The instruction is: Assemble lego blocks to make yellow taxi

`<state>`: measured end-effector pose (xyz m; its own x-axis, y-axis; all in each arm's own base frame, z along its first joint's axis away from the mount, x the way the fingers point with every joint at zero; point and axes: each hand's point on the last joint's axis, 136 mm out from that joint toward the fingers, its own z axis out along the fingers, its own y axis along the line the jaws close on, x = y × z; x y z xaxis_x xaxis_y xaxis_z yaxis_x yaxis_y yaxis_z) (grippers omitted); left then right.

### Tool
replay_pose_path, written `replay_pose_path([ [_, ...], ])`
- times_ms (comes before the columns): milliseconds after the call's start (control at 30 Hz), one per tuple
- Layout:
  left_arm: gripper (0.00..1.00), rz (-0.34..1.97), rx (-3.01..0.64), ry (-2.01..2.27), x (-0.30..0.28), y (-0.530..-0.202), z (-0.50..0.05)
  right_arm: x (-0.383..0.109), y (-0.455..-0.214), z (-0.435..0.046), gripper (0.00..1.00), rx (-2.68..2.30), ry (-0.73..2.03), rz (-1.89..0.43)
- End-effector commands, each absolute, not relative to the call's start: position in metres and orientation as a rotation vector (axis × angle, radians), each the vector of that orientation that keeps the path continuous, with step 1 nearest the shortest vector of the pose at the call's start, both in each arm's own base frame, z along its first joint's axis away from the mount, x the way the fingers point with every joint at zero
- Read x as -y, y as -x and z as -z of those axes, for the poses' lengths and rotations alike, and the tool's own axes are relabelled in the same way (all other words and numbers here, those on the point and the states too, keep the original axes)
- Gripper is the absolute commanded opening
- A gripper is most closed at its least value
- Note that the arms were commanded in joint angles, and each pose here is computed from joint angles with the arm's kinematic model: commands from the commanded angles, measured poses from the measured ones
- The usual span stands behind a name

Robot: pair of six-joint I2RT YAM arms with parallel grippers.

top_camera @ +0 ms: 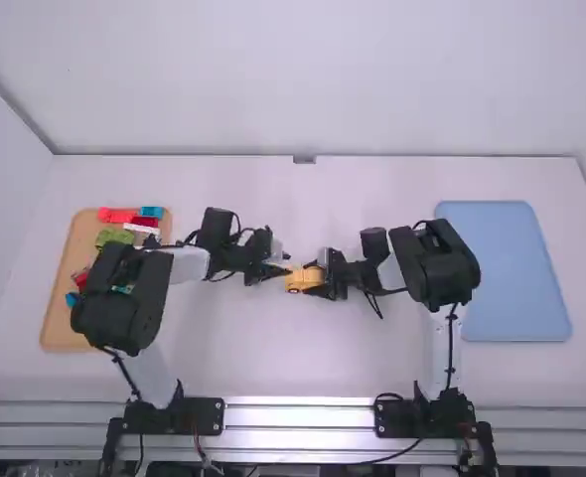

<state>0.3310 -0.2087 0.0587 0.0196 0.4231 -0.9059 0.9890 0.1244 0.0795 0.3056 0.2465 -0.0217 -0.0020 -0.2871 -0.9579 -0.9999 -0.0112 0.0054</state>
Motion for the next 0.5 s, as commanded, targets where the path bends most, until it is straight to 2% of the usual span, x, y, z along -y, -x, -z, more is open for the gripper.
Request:
replay_pose_path([
  [0,0.02,0.846,-1.54,-1.454,0.217,-0.326,-0.059,-0.248,-0.305,0.025,0.46,-1.426,1.426,-1.084],
  [467,0.02,0.893,-1.812,-1.454,0.22,-0.313,0.018,-0.248,-0.305,0.024,0.47,-1.425,1.425,-1.086],
])
